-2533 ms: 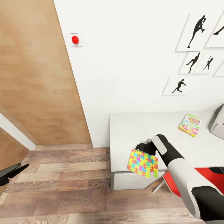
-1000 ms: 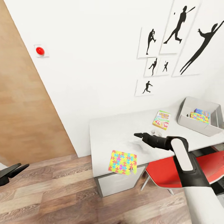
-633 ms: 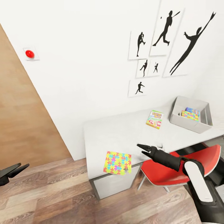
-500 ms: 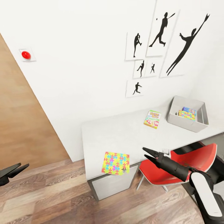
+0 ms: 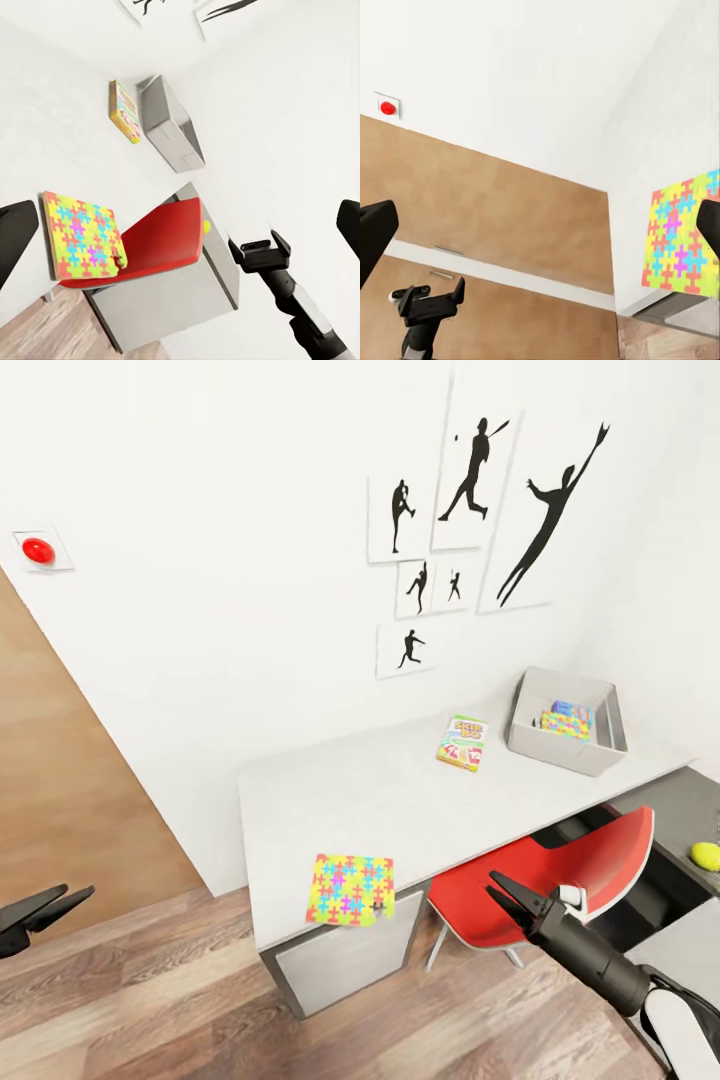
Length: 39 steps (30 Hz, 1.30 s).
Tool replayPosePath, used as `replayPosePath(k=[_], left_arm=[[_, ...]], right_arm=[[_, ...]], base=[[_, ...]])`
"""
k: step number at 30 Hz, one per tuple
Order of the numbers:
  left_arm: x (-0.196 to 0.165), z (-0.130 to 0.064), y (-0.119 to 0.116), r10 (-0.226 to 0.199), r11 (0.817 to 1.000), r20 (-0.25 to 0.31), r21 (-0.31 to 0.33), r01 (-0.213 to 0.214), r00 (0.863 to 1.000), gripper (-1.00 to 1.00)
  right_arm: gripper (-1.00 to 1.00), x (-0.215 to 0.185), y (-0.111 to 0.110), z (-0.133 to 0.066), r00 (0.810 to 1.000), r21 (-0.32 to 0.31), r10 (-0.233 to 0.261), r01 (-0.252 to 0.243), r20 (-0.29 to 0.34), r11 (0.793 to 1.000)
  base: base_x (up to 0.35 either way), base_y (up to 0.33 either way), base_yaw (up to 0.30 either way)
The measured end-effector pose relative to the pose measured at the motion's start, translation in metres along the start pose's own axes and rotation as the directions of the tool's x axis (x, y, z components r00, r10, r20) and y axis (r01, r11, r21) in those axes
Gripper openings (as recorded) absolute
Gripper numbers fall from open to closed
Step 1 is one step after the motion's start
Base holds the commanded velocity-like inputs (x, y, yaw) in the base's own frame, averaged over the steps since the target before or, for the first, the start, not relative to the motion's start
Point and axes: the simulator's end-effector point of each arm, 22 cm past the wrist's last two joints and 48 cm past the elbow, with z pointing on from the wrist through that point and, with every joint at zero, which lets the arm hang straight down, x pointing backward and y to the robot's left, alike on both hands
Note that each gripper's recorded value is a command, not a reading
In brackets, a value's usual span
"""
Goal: Put all the toys in the child's room - the three board games (two on the bed and one on the table), the two jigsaw puzzles on the table, and the tennis ball on the table - inside the toy box on the table in the child's room.
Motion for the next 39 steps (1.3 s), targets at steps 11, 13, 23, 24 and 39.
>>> replayPosePath(k=[11,13,23,24,39], left_arm=[[-0.001,0.0,-0.002,0.003,1.0,0.003,0.005,-0.003,1.0,1.0],[-0.001,0.0,-0.003,0.003,1.0,0.003,0.005,-0.003,1.0,1.0],[0.0,0.0,-0.002,0.002,1.0,0.002,0.005,-0.002,1.0,1.0],[0.0,0.0,-0.002,0.002,1.0,0.002,0.005,-0.002,1.0,1.0],[0.0,0.0,-0.002,0.003,1.0,0.002,0.004,-0.003,1.0,1.0]], right_arm=[[1.0,0.011,0.0,-0.004,0.995,-0.003,-0.093,0.093,-0.032,0.996],[1.0,0.012,-0.002,-0.004,0.993,0.004,-0.108,0.108,-0.038,0.994],[1.0,0.013,-0.002,-0.005,0.991,0.003,-0.129,0.129,-0.046,0.992],[1.0,0.013,-0.002,-0.005,0.991,0.003,-0.129,0.13,-0.046,0.992],[1.0,0.007,-0.003,-0.009,0.992,0.01,-0.123,0.123,-0.031,0.992]], base=[[0.0,0.0,-0.06],[0.0,0.0,-0.011],[0.0,0.0,-0.003],[0.0,0.0,0.0],[0.0,0.0,0.0]])
